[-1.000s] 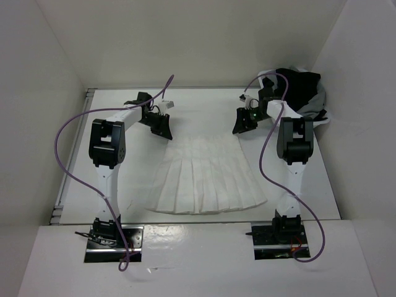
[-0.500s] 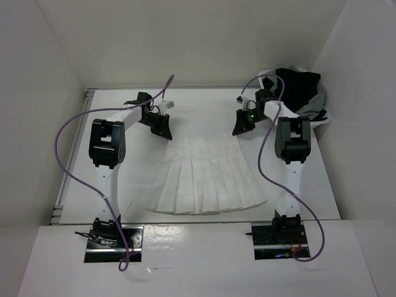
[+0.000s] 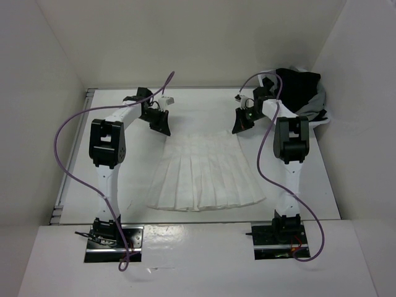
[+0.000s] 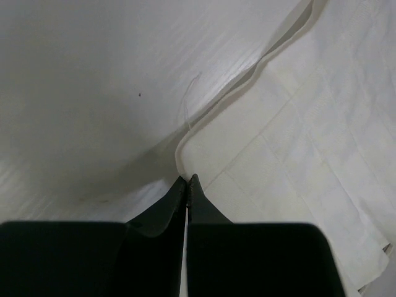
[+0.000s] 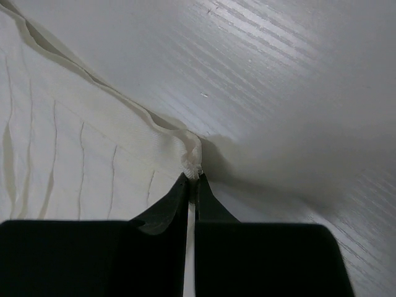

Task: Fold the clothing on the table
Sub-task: Fold the skirt

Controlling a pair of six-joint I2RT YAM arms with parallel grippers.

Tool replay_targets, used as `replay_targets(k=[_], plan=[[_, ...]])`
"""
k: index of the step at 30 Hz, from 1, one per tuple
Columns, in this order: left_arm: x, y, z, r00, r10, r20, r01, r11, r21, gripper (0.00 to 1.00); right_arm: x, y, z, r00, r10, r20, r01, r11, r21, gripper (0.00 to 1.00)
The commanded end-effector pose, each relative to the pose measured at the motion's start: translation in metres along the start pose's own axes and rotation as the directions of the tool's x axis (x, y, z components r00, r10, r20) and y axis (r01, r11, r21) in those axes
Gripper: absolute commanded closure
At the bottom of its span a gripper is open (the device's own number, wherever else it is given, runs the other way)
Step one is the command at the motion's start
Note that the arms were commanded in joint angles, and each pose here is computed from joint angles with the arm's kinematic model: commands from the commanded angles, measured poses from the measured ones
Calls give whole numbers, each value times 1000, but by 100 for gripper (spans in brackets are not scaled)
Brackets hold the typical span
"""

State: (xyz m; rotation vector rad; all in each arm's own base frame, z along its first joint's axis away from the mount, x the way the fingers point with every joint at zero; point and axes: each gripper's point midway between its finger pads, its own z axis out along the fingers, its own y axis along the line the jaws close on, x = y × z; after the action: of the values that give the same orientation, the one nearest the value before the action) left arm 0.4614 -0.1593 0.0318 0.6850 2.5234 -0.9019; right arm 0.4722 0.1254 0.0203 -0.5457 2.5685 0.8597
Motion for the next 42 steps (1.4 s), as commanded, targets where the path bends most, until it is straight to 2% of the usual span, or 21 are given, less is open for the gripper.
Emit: replay_targets(k=[1,9,14,22,27,28,29,33,37,38,42], plan=[[-44,9,-43,990,103,101,-94,991,-93,100,-45,7,-33,992,-86,96,76,992,103,100],[-87,5,-85,961,190,199,-156,973,-173,100,-90,13,-74,965,-142,221,90,969,228,100],[-109,-4,-105,940,224,259,-171,963,-210,100,-123,22,-105,929,-202,310,108,949,295,100],[-138,-28,-150,894,295,337,-213,941,-262,100,-145,68,-152,874,-284,394,159,934,320,100],[-122,-45,-161,889,326,322,-248,933,-259,100,-119,79,-163,870,-324,371,200,921,336,100],[-123,-53,-171,876,353,328,-270,924,-273,100,-106,77,-159,884,-307,352,186,923,338,100],[-120,-57,-173,876,353,328,-270,923,-273,100,-106,84,-170,864,-349,362,218,909,357,100],[-92,-68,-176,883,367,294,-293,918,-268,100,-86,86,-176,866,-365,341,226,895,384,100],[-57,-77,-176,890,382,247,-317,910,-266,100,-58,82,-169,888,-354,295,225,892,391,100],[-40,-74,-167,910,353,220,-296,921,-253,100,-56,79,-169,886,-363,291,229,885,405,100],[2,-82,-160,931,324,169,-285,933,-221,100,-37,73,-165,900,-350,260,220,879,422,100]])
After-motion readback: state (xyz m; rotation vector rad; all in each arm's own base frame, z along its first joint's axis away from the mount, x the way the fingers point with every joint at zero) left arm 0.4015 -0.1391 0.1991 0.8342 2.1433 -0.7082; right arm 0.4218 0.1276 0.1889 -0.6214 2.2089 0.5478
